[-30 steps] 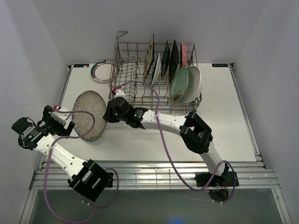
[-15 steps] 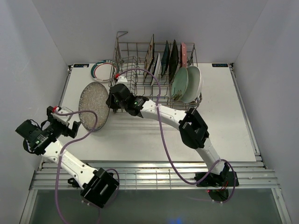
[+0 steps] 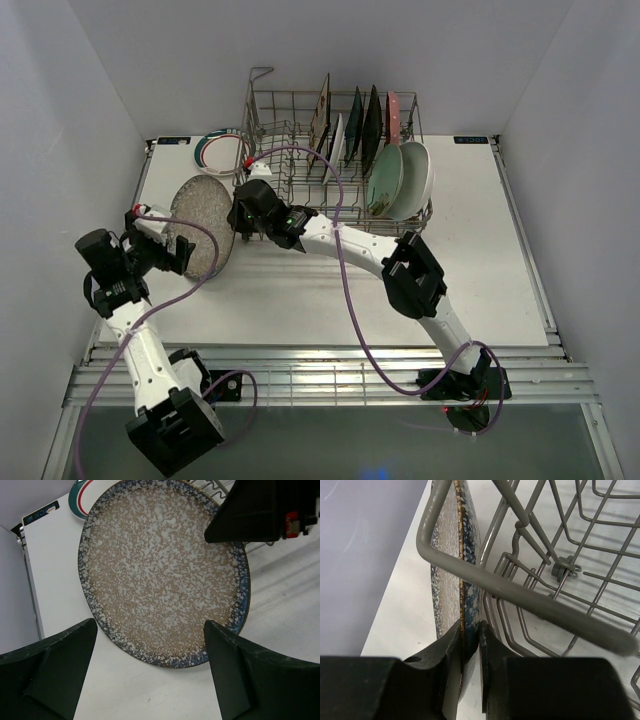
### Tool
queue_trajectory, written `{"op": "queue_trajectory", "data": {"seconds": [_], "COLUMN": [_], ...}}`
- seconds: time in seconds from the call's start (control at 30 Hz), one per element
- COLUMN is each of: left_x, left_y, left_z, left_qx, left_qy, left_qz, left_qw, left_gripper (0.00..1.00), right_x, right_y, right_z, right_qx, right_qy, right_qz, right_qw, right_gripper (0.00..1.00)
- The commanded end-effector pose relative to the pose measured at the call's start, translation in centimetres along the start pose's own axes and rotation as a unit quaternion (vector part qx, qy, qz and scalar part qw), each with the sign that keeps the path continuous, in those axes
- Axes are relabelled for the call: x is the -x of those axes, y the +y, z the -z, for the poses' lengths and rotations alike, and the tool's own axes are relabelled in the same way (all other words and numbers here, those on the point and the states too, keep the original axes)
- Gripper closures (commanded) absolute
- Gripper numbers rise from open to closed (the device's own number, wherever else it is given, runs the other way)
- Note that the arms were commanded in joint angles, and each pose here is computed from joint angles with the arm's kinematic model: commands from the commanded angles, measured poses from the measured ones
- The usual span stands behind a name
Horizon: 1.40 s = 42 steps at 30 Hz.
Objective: Load the plates into the dish rack
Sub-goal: Pick up the plate from the corner of the board.
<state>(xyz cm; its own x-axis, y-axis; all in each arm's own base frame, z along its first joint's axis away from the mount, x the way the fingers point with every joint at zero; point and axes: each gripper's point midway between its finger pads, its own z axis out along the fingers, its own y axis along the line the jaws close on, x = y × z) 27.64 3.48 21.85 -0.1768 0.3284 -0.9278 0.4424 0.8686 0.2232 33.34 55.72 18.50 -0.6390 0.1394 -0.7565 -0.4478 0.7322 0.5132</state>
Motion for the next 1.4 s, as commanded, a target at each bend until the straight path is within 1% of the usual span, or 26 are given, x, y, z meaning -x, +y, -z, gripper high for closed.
{"op": "queue_trajectory", "data": {"seconds": [0.0,0.17,0.37,0.6,0.63,0.7,0.73,0.77,0.93,1.03,1.17,1.37], "left_x": [1.1,0.3,-0.4,-0.7,-0.9,-1.2,-1.2,-1.2,-0.9,-1.1,-1.0,-1.5], "left_y": [1.8,0.4,-1.9,-3.1,-3.0,-3.3,-3.4,-3.8,-4.5,-5.1,-5.9,-6.9], "left_z": [-0.8,-2.1,-2.8,-2.4,-2.4,-2.6,-2.6,-2.7,-2.6,-2.9,-3.3,-4.4], "left_qx": [0.062,0.073,0.059,0.063,0.066,0.060,0.058,0.052,0.050,0.037,0.027,0.026], "left_qy": [-0.011,0.001,0.003,-0.008,-0.004,0.001,0.002,0.000,-0.011,-0.011,-0.016,-0.004], "left_qz": [0.007,0.005,0.000,-0.021,-0.020,-0.018,-0.017,-0.017,-0.029,-0.032,-0.038,-0.038], "left_qw": [0.998,0.997,0.998,0.998,0.998,0.998,0.998,0.999,0.998,0.999,0.999,0.999], "left_gripper": [0.02,0.02,0.02,0.02,0.02,0.02,0.02,0.02,0.02,0.02,0.02,0.02], "right_x": [13.5,14.3,15.6,16.4,15.9,16.7,15.2,15.8,16.3,16.2,16.3,17.0], "right_y": [8.5,8.0,8.2,9.0,8.7,8.8,7.9,8.3,8.7,8.7,9.3,10.0], "right_z": [5.5,5.8,6.5,6.7,6.5,7.6,7.0,7.7,7.8,8.1,8.5,9.1], "right_qx": [0.123,0.094,0.075,0.096,0.093,0.108,0.104,0.114,0.111,0.110,0.112,0.115], "right_qy": [-0.182,-0.199,-0.230,-0.244,-0.241,-0.257,-0.252,-0.261,-0.269,-0.273,-0.282,-0.294], "right_qz": [-0.063,-0.082,-0.103,-0.136,-0.140,-0.172,-0.173,-0.183,-0.192,-0.208,-0.210,-0.207], "right_qw": [0.974,0.972,0.965,0.955,0.956,0.945,0.947,0.941,0.937,0.933,0.929,0.926], "right_gripper": [0.92,0.92,0.92,0.92,0.92,0.92,0.92,0.92,0.92,0.92,0.92,0.92]}}
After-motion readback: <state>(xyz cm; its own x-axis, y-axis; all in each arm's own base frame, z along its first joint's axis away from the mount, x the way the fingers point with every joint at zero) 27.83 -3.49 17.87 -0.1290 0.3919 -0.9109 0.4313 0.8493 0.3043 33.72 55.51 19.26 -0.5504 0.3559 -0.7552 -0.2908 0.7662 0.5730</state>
